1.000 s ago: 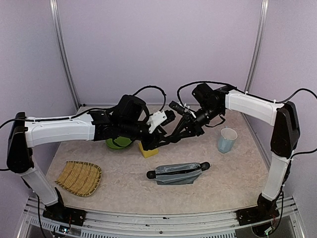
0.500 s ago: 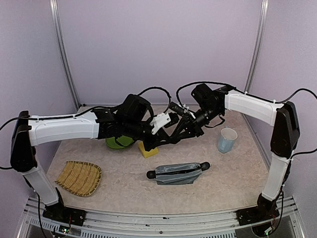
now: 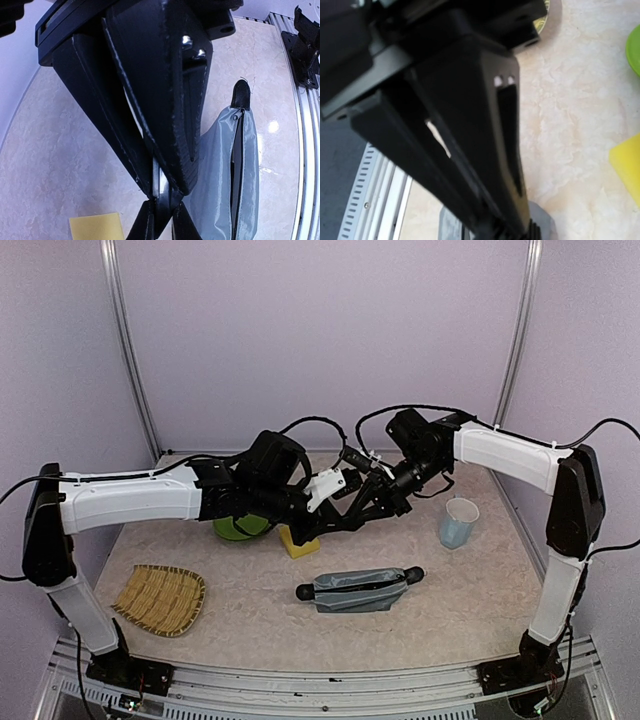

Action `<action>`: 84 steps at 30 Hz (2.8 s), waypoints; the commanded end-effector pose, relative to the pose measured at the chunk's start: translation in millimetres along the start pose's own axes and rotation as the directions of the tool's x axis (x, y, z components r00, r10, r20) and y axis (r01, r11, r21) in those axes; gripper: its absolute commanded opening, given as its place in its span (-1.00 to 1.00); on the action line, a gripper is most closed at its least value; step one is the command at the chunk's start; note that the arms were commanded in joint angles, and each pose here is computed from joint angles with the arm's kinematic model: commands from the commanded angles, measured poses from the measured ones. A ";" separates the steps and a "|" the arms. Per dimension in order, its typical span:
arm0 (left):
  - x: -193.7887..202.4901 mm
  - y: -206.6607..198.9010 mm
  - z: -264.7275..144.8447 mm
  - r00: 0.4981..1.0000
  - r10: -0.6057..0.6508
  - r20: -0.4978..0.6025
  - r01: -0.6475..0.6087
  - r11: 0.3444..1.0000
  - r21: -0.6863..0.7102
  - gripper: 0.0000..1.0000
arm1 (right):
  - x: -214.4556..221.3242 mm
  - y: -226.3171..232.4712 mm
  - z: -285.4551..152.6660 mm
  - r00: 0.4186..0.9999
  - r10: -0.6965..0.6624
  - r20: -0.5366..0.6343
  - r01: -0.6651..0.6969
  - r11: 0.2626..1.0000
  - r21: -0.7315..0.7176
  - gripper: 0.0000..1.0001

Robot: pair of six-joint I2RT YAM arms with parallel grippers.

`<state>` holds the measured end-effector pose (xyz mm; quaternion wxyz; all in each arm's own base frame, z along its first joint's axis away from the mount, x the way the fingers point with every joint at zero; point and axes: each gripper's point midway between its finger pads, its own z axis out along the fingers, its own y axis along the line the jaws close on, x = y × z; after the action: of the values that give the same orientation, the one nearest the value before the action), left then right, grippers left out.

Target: Sort the hair-cutting tools

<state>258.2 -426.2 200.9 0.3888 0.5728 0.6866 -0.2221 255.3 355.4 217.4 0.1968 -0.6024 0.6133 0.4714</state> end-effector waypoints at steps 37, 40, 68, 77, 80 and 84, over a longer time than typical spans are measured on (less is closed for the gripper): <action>14.3 -105.2 33.2 0.972 0.182 -0.151 -0.154 0.971 0.182 -1.00 | 166.9 2.0 -47.5 0.893 0.390 -0.223 -0.301 0.888 0.347 0.15; 18.5 -107.0 41.1 0.967 0.189 -0.169 -0.155 0.968 0.199 -1.00 | 170.1 5.6 -43.2 0.885 0.409 -0.224 -0.329 0.888 0.320 0.15; 66.8 -85.4 72.9 0.892 0.305 -0.333 -0.291 0.952 0.091 -1.00 | 167.2 28.7 -24.4 0.856 0.475 -0.204 -0.462 0.880 0.111 -0.83; 89.9 -70.9 80.7 0.847 0.320 -0.425 -0.342 0.939 0.026 -0.96 | 163.3 31.7 -23.0 0.861 0.471 -0.191 -0.465 0.882 0.081 -0.89; 92.9 -57.8 83.2 0.837 0.302 -0.456 -0.362 0.931 -0.049 -0.65 | 160.8 33.2 -23.9 0.865 0.467 -0.186 -0.461 0.884 0.077 -0.89; 78.2 -48.4 78.5 0.862 0.268 -0.430 -0.350 0.929 -0.123 -0.47 | 160.5 34.0 -24.3 0.866 0.465 -0.184 -0.458 0.885 0.079 -0.89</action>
<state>217.7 -448.1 74.6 0.2892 0.6926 0.6607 0.0108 200.3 238.6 101.0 0.0208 -0.4823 0.7709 0.4154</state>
